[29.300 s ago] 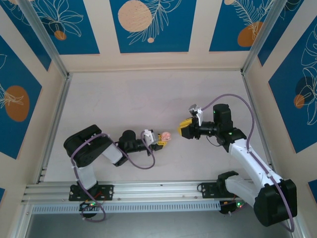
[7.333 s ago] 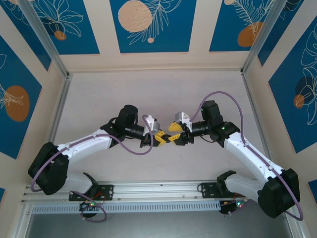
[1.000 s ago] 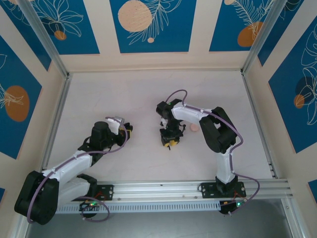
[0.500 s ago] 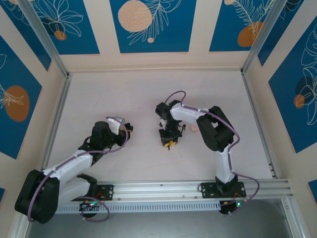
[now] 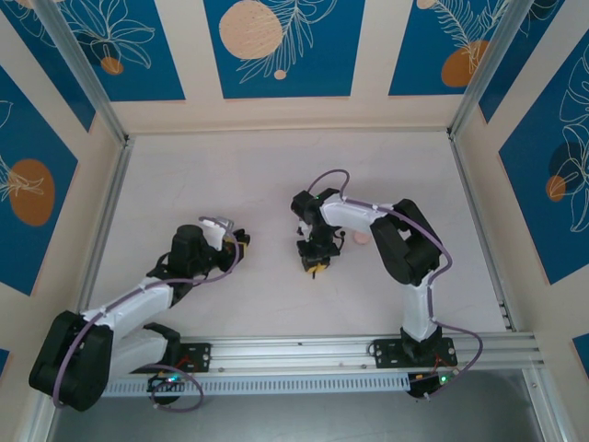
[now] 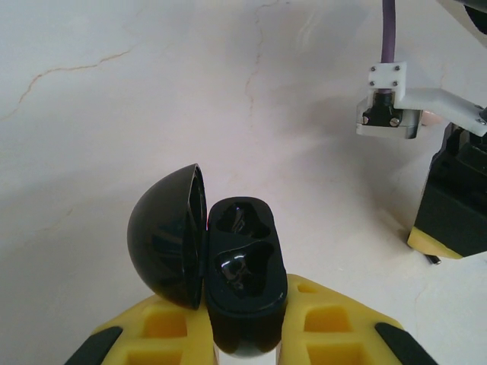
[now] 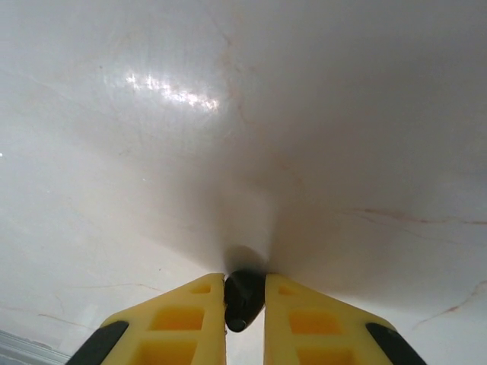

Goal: Insert wireless bluetooth earbuds into charging case

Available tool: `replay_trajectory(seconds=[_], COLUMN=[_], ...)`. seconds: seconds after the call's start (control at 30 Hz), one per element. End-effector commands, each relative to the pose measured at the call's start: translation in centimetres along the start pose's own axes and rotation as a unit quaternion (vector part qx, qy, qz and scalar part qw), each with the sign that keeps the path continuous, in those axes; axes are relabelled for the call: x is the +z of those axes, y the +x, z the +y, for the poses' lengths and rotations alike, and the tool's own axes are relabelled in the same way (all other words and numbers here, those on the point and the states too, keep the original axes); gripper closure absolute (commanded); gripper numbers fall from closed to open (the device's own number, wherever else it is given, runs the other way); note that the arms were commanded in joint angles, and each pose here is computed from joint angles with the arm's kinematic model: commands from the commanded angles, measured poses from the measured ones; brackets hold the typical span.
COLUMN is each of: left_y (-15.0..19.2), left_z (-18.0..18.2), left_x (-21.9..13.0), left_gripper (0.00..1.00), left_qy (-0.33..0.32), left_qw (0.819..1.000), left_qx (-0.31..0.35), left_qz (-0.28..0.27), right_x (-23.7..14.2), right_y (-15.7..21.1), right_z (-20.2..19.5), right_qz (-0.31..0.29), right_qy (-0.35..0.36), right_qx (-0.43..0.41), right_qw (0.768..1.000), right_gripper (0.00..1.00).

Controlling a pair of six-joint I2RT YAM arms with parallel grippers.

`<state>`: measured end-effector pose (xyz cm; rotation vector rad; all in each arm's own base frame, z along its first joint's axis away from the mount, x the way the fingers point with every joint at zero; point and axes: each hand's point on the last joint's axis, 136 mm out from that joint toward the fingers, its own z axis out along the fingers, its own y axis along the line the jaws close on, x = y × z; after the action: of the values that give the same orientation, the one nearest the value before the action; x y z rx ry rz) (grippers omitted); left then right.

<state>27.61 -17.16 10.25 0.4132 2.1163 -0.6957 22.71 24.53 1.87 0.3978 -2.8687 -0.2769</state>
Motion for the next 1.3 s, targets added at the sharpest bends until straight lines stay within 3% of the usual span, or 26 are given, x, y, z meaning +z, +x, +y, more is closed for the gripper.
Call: replay_trajectory(seconds=[0.0, 0.3, 0.47, 0.73, 1.03, 1.27], left_y=[-1.4, -0.5, 0.1, -0.1, -0.8, -1.5], left_z=[-2.0, -7.2, -9.9, -12.2, -13.7, -14.1], left_x=[0.2, 1.4, 1.9, 2.7, 3.7, 4.3], left_gripper=[0.87, 0.87, 0.86, 0.86, 0.86, 0.86], left_qy=[0.054, 0.174, 0.235, 0.295, 0.327, 0.336], left_qw=[0.997, 0.975, 0.955, 0.933, 0.919, 0.918], left_qx=[0.037, 0.130, 0.176, 0.196, 0.207, 0.197], left_qz=[-0.037, -0.053, -0.050, -0.065, -0.074, -0.079], right_x=[-0.8, -5.6, -8.5, -12.1, -14.8, -16.0], right_y=[-0.6, -1.8, -2.0, -1.4, 0.0, 1.1], right_z=[-0.1, 1.2, 1.8, 2.6, 4.1, 5.7], right_qz=[-0.048, -0.200, -0.287, -0.399, -0.477, -0.499], right_qy=[-0.003, -0.050, -0.064, -0.086, -0.128, -0.142], right_qx=[-0.003, -0.057, -0.108, -0.177, -0.230, -0.270], right_qw=[0.999, 0.977, 0.950, 0.895, 0.838, 0.811], right_gripper=[0.85, 0.85, 0.85, 0.85, 0.85, 0.85])
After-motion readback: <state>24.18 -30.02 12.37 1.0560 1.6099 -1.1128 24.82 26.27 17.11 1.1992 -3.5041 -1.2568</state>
